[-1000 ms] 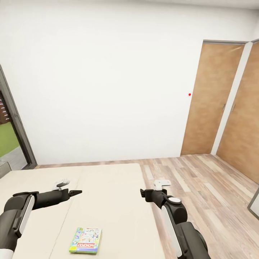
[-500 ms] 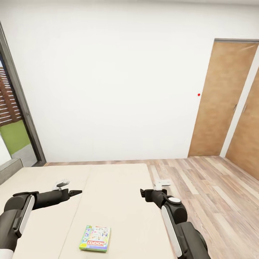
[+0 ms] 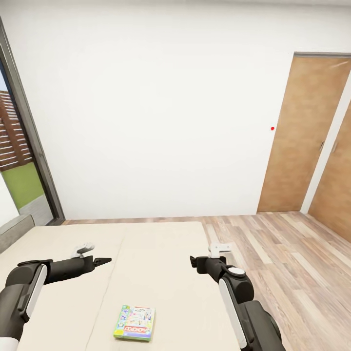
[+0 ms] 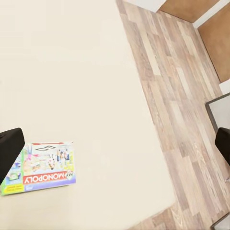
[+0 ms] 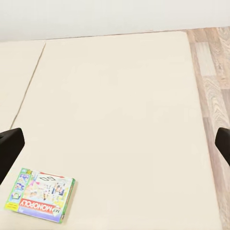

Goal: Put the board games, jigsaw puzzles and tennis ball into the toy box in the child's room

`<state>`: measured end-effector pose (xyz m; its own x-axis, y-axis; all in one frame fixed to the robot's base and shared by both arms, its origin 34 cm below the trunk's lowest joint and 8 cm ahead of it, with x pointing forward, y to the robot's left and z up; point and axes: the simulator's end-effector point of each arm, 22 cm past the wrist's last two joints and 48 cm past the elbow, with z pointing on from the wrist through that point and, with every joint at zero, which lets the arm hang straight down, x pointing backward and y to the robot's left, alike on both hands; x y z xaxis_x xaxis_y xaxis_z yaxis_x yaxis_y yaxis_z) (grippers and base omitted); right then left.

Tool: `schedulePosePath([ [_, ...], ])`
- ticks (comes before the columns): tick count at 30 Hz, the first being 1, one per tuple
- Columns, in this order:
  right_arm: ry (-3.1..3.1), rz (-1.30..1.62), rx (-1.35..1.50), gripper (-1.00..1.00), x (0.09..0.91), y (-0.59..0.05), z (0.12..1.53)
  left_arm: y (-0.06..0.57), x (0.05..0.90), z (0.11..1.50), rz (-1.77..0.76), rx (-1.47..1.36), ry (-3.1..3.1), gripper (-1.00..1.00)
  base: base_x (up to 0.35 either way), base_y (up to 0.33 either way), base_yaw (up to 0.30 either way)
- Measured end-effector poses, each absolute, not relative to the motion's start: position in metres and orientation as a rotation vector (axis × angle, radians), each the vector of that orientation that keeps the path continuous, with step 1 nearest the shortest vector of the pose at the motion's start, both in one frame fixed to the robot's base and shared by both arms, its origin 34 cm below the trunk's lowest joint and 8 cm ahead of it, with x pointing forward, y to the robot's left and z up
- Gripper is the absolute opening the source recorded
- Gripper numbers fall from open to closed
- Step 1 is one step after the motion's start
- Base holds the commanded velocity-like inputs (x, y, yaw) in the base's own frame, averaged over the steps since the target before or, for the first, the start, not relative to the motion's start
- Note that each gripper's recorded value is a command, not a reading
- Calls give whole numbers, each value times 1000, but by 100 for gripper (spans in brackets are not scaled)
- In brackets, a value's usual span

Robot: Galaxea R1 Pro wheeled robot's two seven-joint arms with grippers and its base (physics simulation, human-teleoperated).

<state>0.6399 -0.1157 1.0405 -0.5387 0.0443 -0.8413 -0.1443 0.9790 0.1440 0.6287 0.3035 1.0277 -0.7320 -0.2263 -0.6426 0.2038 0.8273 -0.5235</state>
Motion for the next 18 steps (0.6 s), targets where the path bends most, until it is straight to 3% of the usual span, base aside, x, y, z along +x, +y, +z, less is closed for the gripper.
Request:
schedulePosePath([
  [18,2126,241,-71,100,640,-115,1041,303,629,1028,-755,-15,2268,100,43,29,0],
])
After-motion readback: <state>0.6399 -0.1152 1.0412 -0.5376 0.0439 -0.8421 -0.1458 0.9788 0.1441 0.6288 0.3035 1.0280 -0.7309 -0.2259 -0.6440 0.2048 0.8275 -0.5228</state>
